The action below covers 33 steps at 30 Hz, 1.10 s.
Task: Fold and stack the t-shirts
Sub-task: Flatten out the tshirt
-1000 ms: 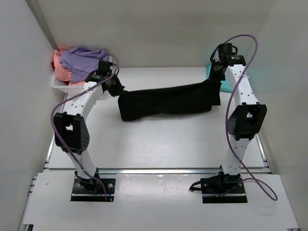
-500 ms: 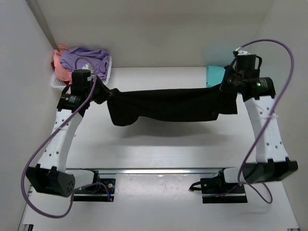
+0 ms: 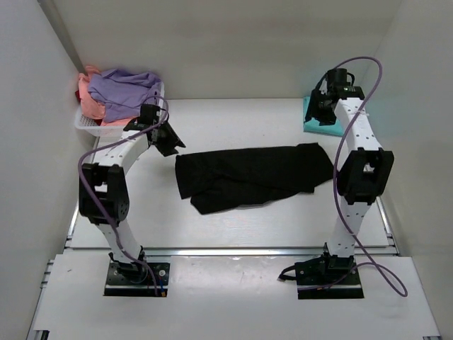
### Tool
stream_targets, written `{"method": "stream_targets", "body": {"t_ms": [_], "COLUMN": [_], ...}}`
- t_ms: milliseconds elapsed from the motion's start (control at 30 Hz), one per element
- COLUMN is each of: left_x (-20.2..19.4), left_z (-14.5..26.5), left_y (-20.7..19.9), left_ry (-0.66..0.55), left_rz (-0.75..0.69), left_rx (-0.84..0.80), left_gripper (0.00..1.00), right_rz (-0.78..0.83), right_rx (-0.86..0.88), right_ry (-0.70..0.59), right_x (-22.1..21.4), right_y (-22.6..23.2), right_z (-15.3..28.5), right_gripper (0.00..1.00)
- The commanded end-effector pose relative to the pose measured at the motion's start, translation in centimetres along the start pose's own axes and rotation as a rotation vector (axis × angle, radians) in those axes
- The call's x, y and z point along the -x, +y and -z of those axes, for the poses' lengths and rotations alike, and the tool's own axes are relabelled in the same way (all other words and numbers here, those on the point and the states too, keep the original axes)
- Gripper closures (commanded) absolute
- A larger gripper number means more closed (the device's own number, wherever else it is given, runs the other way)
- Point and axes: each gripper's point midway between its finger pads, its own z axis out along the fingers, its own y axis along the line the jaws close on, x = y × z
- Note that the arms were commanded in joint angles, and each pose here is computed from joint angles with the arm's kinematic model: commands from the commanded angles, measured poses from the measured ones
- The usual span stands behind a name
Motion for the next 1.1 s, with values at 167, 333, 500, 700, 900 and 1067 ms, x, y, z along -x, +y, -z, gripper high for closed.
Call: {"method": "stream_targets", "body": {"t_ms": [167,333,500,700,900,1067], "left_x": [-2.1,-7.3,-10.4,-11.1,-10.9,-11.7], "left_z": [2.0,2.0,1.2,-1.0,-2.6,-3.4], "left_y": [1.6,4.5,8.0,8.7,9.2,10.2], "left_ry": [0.043,0.120,0.159,0.177,0.178,0.209], "left_rz": [-0.086,-0.125,-0.125,-0.140,-0.191,-0.304], "left_rx": [0.000,0.056,0.133,0.176,0.272,0.395], "left_gripper": [0.47,0.44,0.40,0.38,0.38,0.44], "right_rz": [-0.154,-0.013,-0.064,-0.067,-0.081,-0.084], "right_rx": [-0.041,-0.050,-0.028,-0.040,-0.006,-0.013], "right_ry": [-0.104,0.018,0.022,0.050,0.059,0.068], "right_x": [-2.5,-11.5,-14.3,-15.4,-15.8,-16.3], "right_y": [-7.1,-4.0,-4.5,-5.1,-4.3,-4.6], "right_z": [7.9,7.4,7.8,7.2,7.0,6.1], "right_gripper": [0.49,0.41,0.40,0.40,0.41,0.40]}}
